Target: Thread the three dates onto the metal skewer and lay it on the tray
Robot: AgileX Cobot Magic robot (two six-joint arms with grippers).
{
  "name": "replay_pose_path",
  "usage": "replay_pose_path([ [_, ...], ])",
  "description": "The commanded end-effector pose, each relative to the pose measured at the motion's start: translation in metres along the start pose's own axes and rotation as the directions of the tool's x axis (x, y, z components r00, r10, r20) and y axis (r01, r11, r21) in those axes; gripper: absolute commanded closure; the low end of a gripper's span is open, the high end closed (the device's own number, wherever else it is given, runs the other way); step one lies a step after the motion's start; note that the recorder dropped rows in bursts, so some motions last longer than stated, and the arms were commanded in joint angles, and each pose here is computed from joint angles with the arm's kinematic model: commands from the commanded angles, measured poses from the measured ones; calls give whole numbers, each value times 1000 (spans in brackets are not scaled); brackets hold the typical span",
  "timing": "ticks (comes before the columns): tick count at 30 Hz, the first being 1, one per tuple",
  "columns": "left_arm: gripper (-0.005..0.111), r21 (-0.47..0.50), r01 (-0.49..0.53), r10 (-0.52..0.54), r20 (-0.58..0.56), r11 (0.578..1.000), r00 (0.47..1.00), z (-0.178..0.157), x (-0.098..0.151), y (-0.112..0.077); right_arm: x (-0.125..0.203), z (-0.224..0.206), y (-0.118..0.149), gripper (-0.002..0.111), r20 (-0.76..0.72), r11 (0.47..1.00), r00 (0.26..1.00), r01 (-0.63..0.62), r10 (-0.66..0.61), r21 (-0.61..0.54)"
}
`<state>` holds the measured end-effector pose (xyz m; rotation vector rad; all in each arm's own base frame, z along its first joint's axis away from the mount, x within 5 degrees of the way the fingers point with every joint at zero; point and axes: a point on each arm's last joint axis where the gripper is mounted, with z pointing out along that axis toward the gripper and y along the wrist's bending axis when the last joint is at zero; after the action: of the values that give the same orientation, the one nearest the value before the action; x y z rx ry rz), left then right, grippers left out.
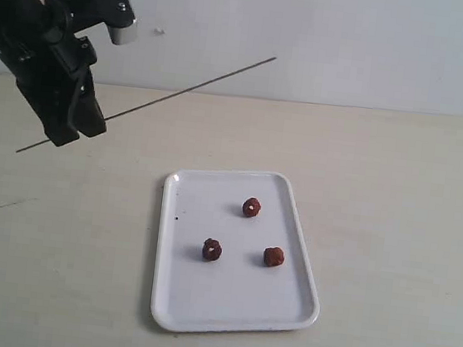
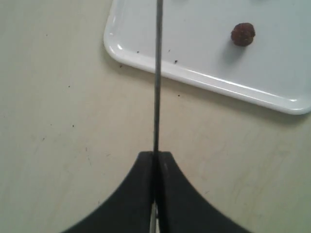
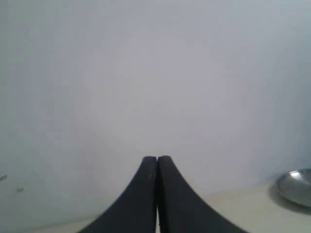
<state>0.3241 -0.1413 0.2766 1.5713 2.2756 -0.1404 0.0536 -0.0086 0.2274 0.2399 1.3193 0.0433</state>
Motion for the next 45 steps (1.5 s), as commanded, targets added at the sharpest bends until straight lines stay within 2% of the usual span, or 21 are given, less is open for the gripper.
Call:
replay_pose_path([
  [1, 107, -23, 65, -65, 19, 998, 998, -6, 8, 9, -8, -1, -1, 108, 100, 961, 956, -277, 277, -13],
  [3, 107, -24, 80, -80, 22, 996, 997, -7, 11, 12, -20, -3, 0, 108, 219, 940, 914, -333, 342, -77],
  [5, 107, -22, 90, -90, 26, 996, 996, -7, 12, 12, -35, -6, 4, 108, 307, 940, 889, -309, 340, -146],
  [8, 107, -19, 94, -93, 30, 995, 995, -7, 11, 12, -73, 1, 17, 108, 355, 964, 901, -195, 250, -182],
  [12, 107, -13, 100, -99, 38, 995, 994, -7, 10, 12, -129, 37, 35, 108, 339, 984, 936, -30, 91, -178],
  [15, 107, -9, 103, -103, 42, 995, 994, -7, 10, 11, -159, 86, 44, 108, 221, 984, 972, 116, -85, -135],
  [17, 107, -7, 105, -105, 45, 994, 993, -7, 10, 11, -168, 124, 41, 108, 53, 979, 980, 193, -190, -62],
  [20, 107, -7, 111, -110, 56, 994, 992, -7, 9, 11, -161, 174, 25, 108, -236, 961, 943, 261, -234, 88],
  [22, 107, -3, 119, -119, 70, 993, 990, -7, 7, 11, -144, 197, 14, 108, -419, 926, 865, 356, -277, 124],
  [24, 107, -6, 122, -121, 82, 993, 989, -7, 6, 12, -121, 219, 9, 108, -564, 913, 774, 400, -286, 86],
  [28, 107, -9, 122, -121, 84, 992, 989, -7, 6, 12, -76, 251, 12, 108, -724, 948, 644, 315, -247, -43],
  [30, 107, -9, 122, -121, 84, 992, 989, -7, 6, 12, -52, 264, 22, 108, -798, 954, 537, 255, -275, -157],
  [32, 107, -10, 121, -120, 83, 993, 989, -7, 6, 12, -31, 275, 34, 108, -846, 943, 421, 202, -326, -263],
  [35, 107, -14, 119, -118, 82, 993, 990, -7, 6, 12, -3, 285, 56, 108, -896, 935, 267, 121, -354, -334],
  [40, 107, -21, 120, -117, 87, 993, 989, -7, 6, 13, 42, 281, 98, 108, -926, 926, 2, 19, -377, -377],
  [42, 107, -21, 120, -117, 87, 993, 989, -7, 6, 13, 63, 275, 117, 108, -917, 920, -69, -5, -392, -392],
  [45, 107, -21, 120, -117, 87, 993, 989, -7, 6, 13, 89, 267, 144, 108, -901, 908, -117, -29, -418, -418],
])
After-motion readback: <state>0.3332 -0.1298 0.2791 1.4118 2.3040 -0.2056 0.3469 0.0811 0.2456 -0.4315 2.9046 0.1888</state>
